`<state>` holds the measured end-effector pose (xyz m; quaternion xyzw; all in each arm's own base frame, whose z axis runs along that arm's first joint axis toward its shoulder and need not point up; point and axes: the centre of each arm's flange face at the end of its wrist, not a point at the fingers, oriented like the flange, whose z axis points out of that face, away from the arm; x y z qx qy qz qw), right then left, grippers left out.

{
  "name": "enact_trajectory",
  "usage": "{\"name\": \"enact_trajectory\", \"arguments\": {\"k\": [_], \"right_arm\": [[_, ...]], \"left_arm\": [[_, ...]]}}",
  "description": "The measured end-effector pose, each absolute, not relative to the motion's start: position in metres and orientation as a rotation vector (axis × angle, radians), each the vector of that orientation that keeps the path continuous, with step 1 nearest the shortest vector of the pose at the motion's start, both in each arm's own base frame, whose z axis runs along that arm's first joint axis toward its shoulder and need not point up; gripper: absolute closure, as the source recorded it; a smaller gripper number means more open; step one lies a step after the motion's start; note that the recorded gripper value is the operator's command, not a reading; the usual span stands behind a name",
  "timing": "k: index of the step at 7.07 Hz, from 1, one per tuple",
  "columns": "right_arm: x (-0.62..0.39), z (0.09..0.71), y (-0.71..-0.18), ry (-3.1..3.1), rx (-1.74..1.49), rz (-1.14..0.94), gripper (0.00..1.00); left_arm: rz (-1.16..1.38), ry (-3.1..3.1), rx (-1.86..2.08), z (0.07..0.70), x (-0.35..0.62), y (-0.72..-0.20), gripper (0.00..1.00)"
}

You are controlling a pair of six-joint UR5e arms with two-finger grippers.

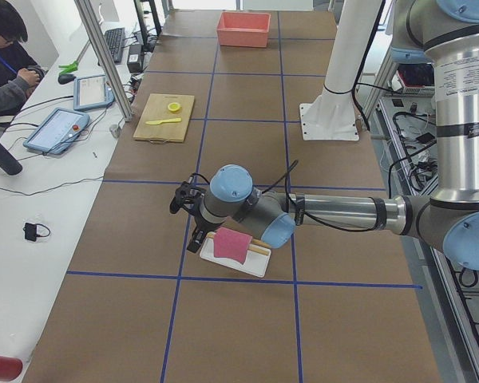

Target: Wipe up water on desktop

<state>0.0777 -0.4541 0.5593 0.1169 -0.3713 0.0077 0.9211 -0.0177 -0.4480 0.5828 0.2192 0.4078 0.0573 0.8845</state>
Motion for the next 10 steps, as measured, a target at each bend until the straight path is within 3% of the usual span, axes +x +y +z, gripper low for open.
{"name": "enact_trajectory", "arguments": {"k": [1,3,5,6,7,8,10], "right_arm": [[0.078,0.56,-0.453,-0.763,0.238,0.018,0.0],[0.078,0.563,-0.451,-0.763,0.232,0.021,0.0],[0.078,0.564,-0.451,-0.762,0.229,0.022,0.0],[0.078,0.565,-0.451,-0.761,0.228,0.022,0.0],[0.078,0.566,-0.451,-0.761,0.227,0.023,0.0],[0.078,0.566,-0.451,-0.76,0.226,0.024,0.0],[0.078,0.567,-0.451,-0.759,0.225,0.024,0.0]], "left_arm": [[0.105,0.88,0.403,0.587,0.01,-0.441,0.02],[0.112,0.915,0.349,0.595,0.045,-0.434,0.33],[0.128,0.926,0.344,0.613,0.054,-0.431,0.37],[0.131,0.927,0.339,0.618,0.055,-0.43,0.44],[0.133,0.928,0.335,0.62,0.057,-0.429,0.59],[0.134,0.929,0.333,0.621,0.058,-0.429,0.66],[0.135,0.93,0.333,0.621,0.058,-0.429,0.66]]}}
